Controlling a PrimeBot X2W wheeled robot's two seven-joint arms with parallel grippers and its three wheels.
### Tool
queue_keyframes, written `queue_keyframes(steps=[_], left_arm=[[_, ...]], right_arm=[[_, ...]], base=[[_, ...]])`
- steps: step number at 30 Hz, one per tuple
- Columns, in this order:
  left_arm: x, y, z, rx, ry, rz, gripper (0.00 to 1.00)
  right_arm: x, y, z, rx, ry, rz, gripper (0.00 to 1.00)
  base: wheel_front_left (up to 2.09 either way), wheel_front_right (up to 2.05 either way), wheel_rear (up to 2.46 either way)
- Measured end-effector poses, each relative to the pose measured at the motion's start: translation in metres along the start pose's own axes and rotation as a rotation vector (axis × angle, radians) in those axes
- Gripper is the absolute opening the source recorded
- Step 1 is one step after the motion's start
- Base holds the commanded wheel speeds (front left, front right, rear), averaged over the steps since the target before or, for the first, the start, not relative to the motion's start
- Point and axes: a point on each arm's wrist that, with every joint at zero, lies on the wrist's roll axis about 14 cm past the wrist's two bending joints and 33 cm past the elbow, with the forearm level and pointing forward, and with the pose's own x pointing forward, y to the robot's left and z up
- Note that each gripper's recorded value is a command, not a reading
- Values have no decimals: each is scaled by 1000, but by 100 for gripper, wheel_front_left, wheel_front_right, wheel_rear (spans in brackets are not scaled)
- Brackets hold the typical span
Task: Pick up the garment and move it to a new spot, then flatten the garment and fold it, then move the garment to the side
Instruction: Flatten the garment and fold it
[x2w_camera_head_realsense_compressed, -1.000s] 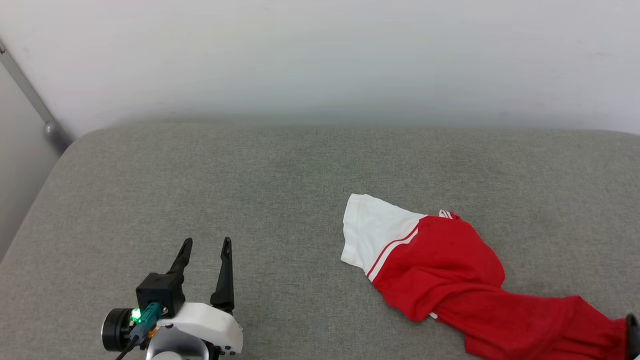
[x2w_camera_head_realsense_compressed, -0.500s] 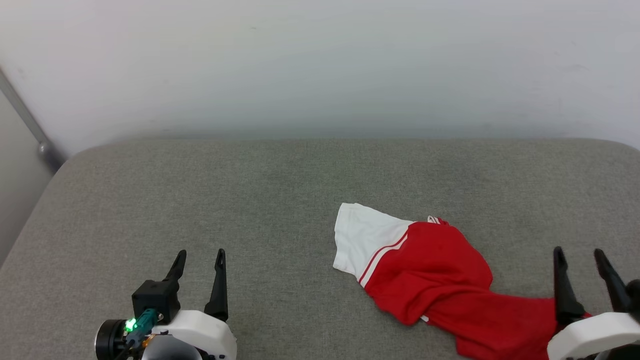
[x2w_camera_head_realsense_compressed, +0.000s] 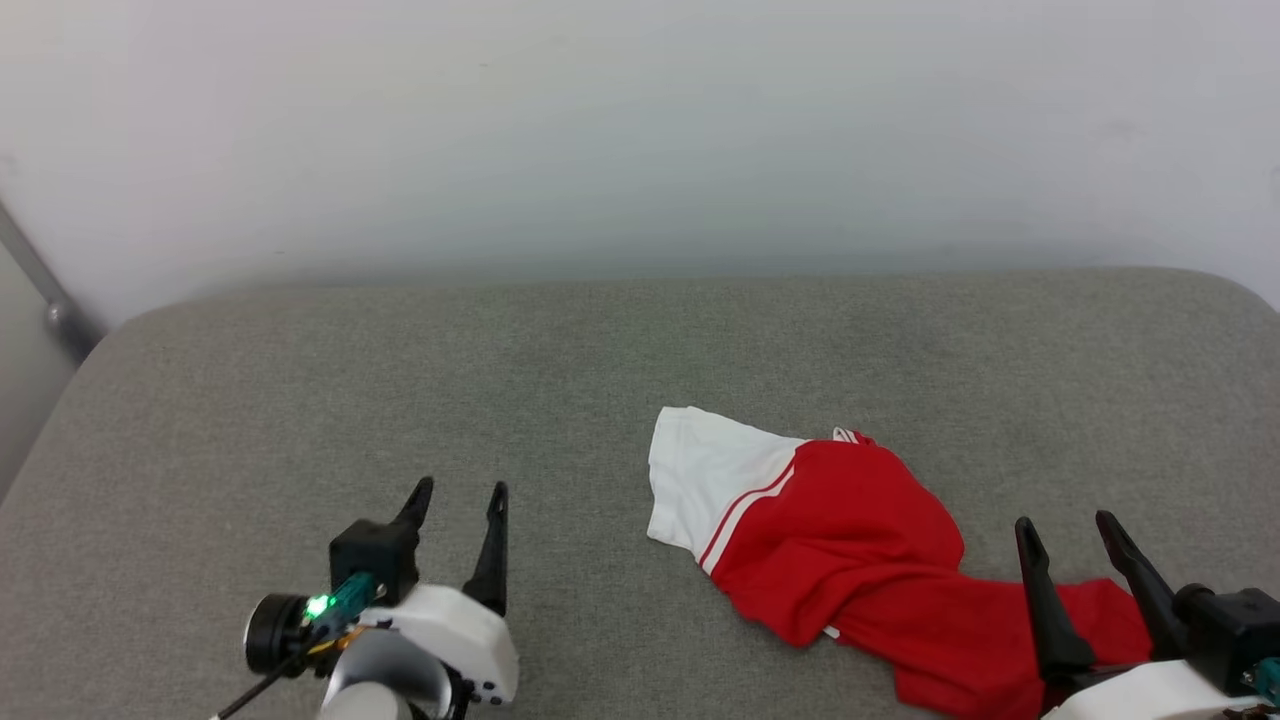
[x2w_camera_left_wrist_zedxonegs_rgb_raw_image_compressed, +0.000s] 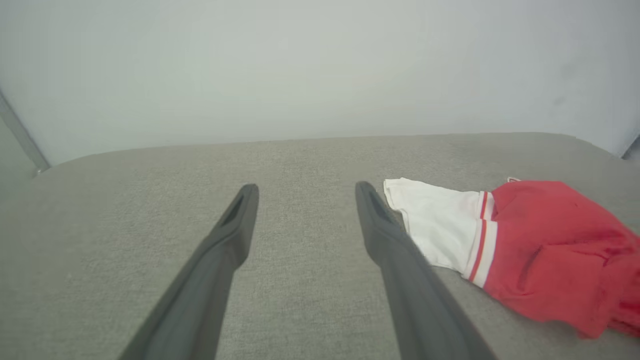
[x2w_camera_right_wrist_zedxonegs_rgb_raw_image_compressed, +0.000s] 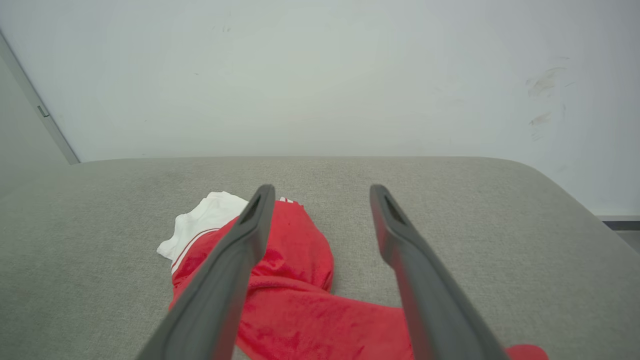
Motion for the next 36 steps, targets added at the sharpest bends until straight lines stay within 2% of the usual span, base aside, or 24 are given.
queue_keyframes(steps=[7,12,13,14,15,22,28,29,31,32,36], left_arm=[[51,-59,20,48,10,-224,100],[87,-90,4,119,149,-372,100],[93,-94,0,133,184,-394,100],[106,-105,-26,178,324,-451,100],[109,-107,-37,190,383,-462,100],[101,-109,-114,268,776,-522,100],[93,-117,-139,292,934,-582,100],[91,-117,-141,297,952,-589,74],[91,-119,-142,300,954,-602,13],[91,-119,-141,296,941,-606,0],[97,-116,-129,295,839,-598,0]], right_arm=[[3,-5,6,-8,-3,-19,100],[10,-12,2,-7,14,-43,100],[11,-14,0,-7,20,-49,100],[13,-21,-8,-7,44,-70,100],[13,-23,-11,-8,53,-79,100],[13,-39,-29,3,102,-133,100],[15,-47,-41,14,132,-160,100],[15,-48,-43,14,138,-163,100],[15,-49,-44,15,139,-166,100],[15,-50,-45,15,140,-167,100],[17,-50,-43,16,132,-165,100]], base=[[0,0,0],[0,0,0],[0,0,0],[0,0,0],[0,0,0],[0,0,0],[0,0,0],[0,0,0],[0,0,0],[0,0,0],[0,0,0]])
